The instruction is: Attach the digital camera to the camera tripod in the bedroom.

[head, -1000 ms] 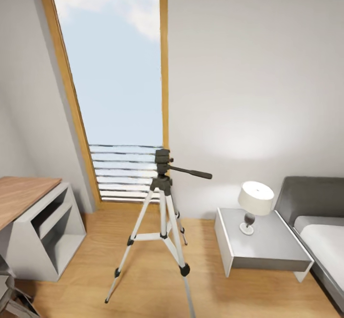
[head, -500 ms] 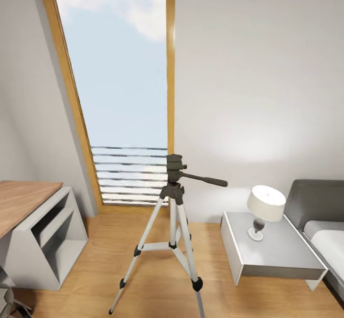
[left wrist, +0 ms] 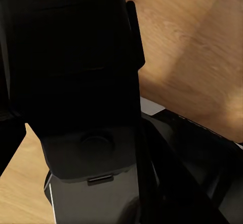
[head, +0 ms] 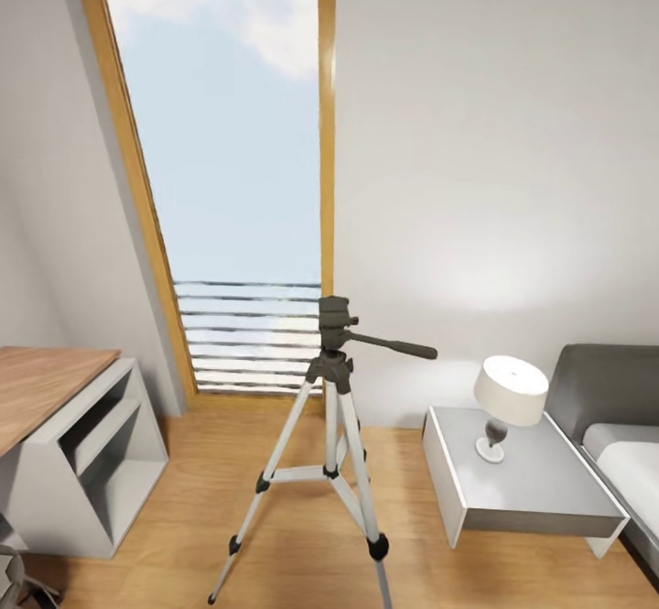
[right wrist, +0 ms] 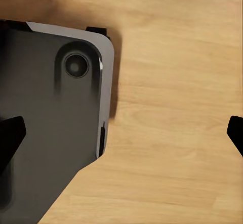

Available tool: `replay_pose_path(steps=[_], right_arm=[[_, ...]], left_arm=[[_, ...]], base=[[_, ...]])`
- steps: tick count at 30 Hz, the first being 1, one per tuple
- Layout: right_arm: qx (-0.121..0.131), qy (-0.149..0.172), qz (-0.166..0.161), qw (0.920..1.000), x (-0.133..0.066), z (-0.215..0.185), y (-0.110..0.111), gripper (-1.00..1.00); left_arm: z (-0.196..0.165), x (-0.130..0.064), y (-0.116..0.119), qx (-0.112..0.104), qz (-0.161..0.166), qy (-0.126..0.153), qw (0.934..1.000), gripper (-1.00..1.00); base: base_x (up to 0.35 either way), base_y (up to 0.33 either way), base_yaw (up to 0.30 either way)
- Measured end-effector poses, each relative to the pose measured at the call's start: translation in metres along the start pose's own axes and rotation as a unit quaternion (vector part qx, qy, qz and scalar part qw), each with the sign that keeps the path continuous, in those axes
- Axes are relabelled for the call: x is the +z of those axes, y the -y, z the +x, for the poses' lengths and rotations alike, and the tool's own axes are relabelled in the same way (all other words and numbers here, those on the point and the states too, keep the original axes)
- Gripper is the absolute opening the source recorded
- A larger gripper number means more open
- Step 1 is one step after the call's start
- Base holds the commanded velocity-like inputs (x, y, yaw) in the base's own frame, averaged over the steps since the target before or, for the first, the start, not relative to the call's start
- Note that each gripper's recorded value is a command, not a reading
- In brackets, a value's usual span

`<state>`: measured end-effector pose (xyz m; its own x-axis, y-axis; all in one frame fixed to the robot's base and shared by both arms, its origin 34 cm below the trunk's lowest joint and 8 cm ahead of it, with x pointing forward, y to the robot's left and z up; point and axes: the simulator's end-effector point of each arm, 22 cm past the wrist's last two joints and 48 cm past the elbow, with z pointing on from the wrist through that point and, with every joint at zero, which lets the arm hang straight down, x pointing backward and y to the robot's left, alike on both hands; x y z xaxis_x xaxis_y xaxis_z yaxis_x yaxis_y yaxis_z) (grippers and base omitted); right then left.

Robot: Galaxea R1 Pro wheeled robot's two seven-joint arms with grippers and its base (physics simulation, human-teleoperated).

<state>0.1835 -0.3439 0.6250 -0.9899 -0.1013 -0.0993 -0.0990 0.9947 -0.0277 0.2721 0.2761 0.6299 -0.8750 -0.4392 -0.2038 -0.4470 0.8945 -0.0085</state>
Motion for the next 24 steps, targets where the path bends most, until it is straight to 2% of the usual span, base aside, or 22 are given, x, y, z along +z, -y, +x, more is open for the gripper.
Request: replay_pose_path(steps=[9,19,24], right_arm=[[0.0,0.0,0.0,1.0,0.0001,0.0,-0.0006,1.0],[0.001,-0.001,-0.001,1.0,0.0002,0.0002,-0.0017,1.0],[0.002,-0.001,-0.001,1.0,0.0003,0.0001,-0.0018,1.0]], left_arm=[[-0.0002,0.0001,-0.0021,-0.001,-0.003,0.0,1.0,-1.0],[-0.0007,0.0002,-0.0019,-0.001,-0.003,0.0,1.0,-1.0],[-0.0007,0.0001,-0.0019,-0.001,-0.003,0.0,1.0,-1.0]], base=[[0.16,-0.103,0.0],[0.022,-0.015,0.001],[0.002,-0.002,0.108]])
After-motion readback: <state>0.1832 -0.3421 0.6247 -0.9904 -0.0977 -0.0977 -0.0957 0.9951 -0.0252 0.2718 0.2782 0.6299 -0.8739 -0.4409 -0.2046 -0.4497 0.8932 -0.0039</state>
